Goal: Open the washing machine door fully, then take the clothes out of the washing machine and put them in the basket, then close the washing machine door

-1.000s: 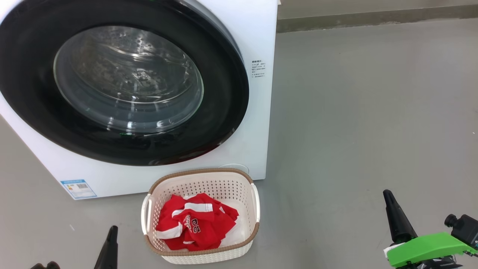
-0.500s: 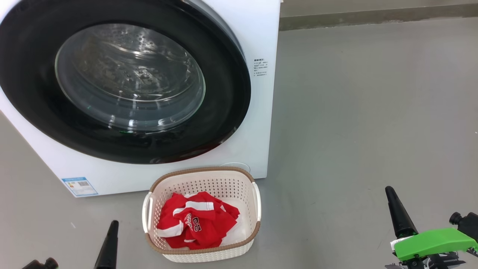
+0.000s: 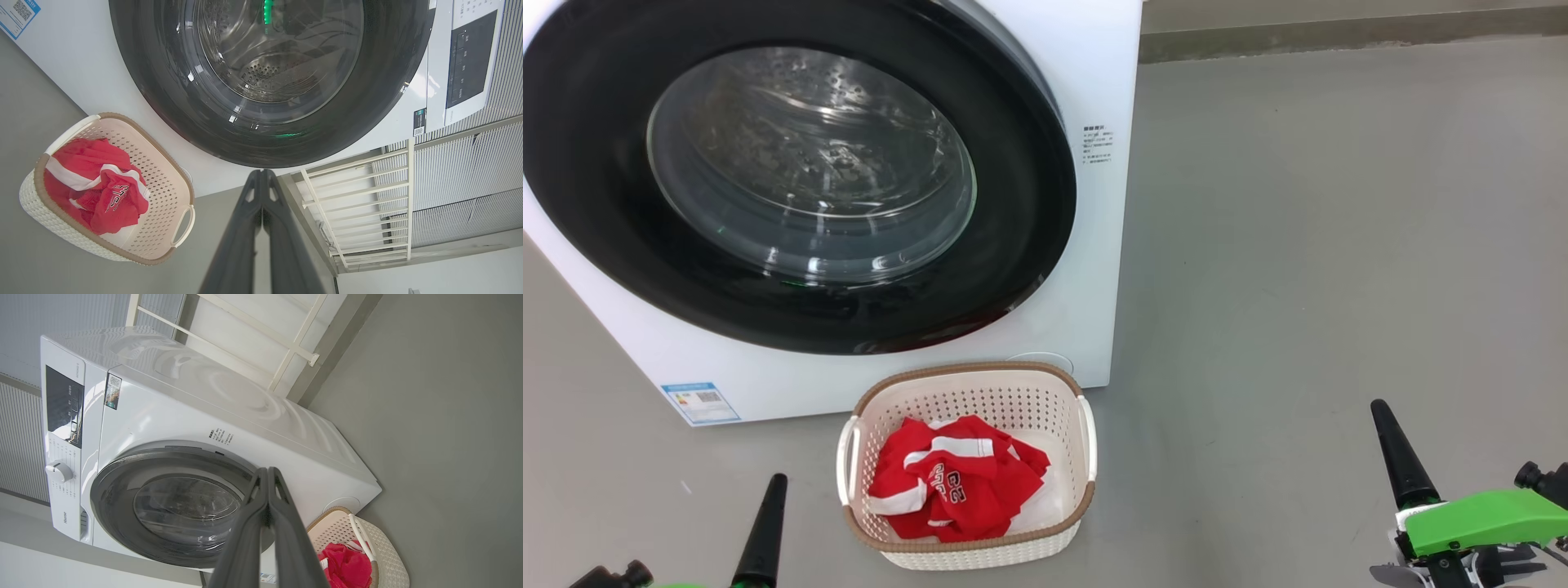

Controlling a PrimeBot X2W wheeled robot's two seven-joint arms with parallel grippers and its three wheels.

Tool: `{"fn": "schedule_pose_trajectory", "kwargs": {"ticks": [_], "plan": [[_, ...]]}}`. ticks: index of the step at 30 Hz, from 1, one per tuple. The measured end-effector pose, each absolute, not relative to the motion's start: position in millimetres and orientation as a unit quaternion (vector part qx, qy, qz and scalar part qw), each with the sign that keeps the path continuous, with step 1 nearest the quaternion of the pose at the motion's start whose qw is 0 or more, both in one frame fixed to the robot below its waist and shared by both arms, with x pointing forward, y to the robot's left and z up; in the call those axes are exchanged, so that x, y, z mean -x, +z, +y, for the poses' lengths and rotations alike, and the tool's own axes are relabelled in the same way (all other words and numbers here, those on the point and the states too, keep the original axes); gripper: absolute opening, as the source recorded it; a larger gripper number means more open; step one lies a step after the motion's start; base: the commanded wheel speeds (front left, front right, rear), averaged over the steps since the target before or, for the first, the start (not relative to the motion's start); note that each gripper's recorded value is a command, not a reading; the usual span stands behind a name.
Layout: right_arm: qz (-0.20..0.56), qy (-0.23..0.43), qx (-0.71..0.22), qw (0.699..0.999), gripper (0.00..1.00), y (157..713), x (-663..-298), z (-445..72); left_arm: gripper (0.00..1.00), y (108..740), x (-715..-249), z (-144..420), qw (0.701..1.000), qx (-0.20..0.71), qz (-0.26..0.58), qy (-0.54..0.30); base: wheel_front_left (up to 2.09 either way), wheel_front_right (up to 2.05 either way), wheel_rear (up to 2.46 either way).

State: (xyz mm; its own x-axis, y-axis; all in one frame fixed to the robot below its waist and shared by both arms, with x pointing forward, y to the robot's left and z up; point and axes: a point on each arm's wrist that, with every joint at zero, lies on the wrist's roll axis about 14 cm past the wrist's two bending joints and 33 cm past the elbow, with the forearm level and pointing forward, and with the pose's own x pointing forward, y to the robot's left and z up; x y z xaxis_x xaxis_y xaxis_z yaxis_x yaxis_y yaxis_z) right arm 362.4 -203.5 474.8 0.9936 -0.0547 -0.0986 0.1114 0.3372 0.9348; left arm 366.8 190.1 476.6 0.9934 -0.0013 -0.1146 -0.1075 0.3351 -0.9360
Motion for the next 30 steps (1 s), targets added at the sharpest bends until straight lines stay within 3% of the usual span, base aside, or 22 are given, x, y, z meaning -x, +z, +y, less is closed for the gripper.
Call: {"fn": "schedule_pose_trajectory", "kwargs": {"ticks": [30], "plan": [[0.023,-0.04,-0.699,0.714,0.0,477,-372,-203,0.0,481,-376,189,0.714,0.699,0.038,0.023,0.0,0.0,0.0]]}}
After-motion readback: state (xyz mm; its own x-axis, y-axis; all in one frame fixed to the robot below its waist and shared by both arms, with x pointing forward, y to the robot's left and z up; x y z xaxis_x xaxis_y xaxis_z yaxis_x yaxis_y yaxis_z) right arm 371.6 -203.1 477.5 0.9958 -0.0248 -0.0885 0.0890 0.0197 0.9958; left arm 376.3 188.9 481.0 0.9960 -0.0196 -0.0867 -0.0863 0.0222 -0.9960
